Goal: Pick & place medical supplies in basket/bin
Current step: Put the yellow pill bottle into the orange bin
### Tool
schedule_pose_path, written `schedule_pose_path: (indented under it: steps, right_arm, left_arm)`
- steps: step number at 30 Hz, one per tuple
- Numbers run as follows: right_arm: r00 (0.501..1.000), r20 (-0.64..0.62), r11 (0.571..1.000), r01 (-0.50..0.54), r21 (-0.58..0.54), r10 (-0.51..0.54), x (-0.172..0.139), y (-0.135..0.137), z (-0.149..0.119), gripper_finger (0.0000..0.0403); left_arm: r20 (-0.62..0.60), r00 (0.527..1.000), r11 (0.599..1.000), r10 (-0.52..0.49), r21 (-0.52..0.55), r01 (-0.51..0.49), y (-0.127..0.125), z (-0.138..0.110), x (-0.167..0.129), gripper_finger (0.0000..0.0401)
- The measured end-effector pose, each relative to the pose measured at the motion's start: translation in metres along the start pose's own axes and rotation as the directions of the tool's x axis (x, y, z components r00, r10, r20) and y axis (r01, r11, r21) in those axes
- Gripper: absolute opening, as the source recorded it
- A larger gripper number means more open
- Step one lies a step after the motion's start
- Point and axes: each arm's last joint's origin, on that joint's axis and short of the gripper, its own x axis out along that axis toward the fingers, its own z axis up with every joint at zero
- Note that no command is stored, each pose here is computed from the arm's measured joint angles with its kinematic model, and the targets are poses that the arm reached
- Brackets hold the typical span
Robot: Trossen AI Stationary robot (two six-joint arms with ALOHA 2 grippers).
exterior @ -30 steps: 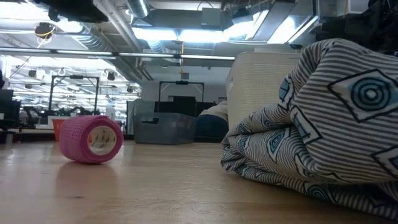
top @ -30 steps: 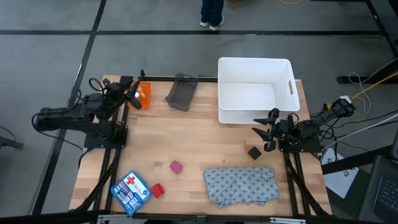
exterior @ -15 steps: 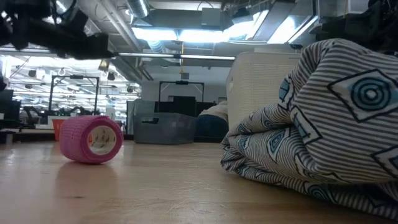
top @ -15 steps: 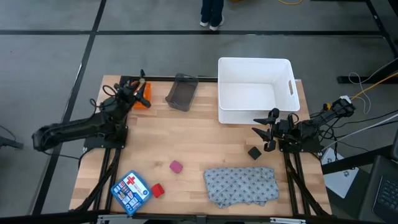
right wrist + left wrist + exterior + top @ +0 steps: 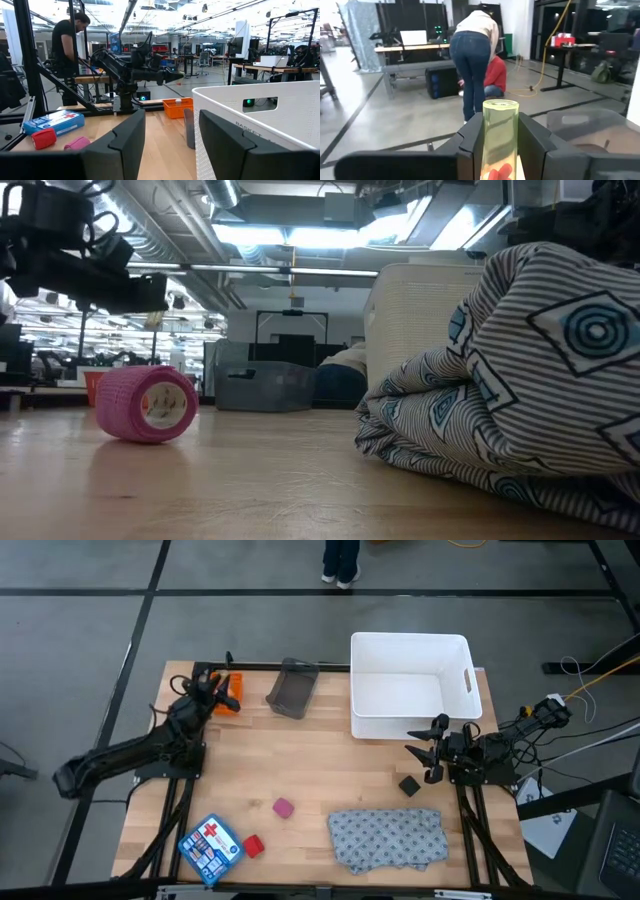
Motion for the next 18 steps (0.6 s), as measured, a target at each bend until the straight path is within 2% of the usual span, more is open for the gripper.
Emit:
schedule_pose_path:
  steps: [2, 8, 12, 15, 18]
  right_arm:
    - [1.000, 0.000, 1.000, 0.000, 0.000, 0.000, 0.000, 0.000, 0.000, 0.0187]
    - [1.000, 0.000, 1.000, 0.000, 0.000, 0.000, 0.000, 0.000, 0.000, 0.0187]
    - [1.000, 0.000, 1.000, 0.000, 0.000, 0.000, 0.000, 0.000, 0.000, 0.0187]
    - [1.000, 0.000, 1.000, 0.000, 0.000, 0.000, 0.000, 0.000, 0.000, 0.0187]
    - [1.000, 0.000, 1.000, 0.000, 0.000, 0.000, 0.000, 0.000, 0.000, 0.0187]
  left_arm:
    - [-0.009, 1.000, 1.000, -0.013, -0.001, 0.013, 0.001, -0.001, 0.002, 0.0084]
    - [-0.093, 0.995, 0.995, 0.036, -0.086, -0.044, 0.009, -0.011, 0.009, 0.0084]
    - [-0.154, 0.988, 0.995, 0.029, -0.087, -0.043, 0.013, -0.017, 0.014, 0.0084]
    - [-0.243, 0.970, 0.996, 0.023, -0.075, -0.042, 0.016, -0.021, 0.018, 0.0084]
    - [-0.291, 0.957, 0.995, 0.005, -0.090, -0.032, 0.018, -0.016, 0.026, 0.0084]
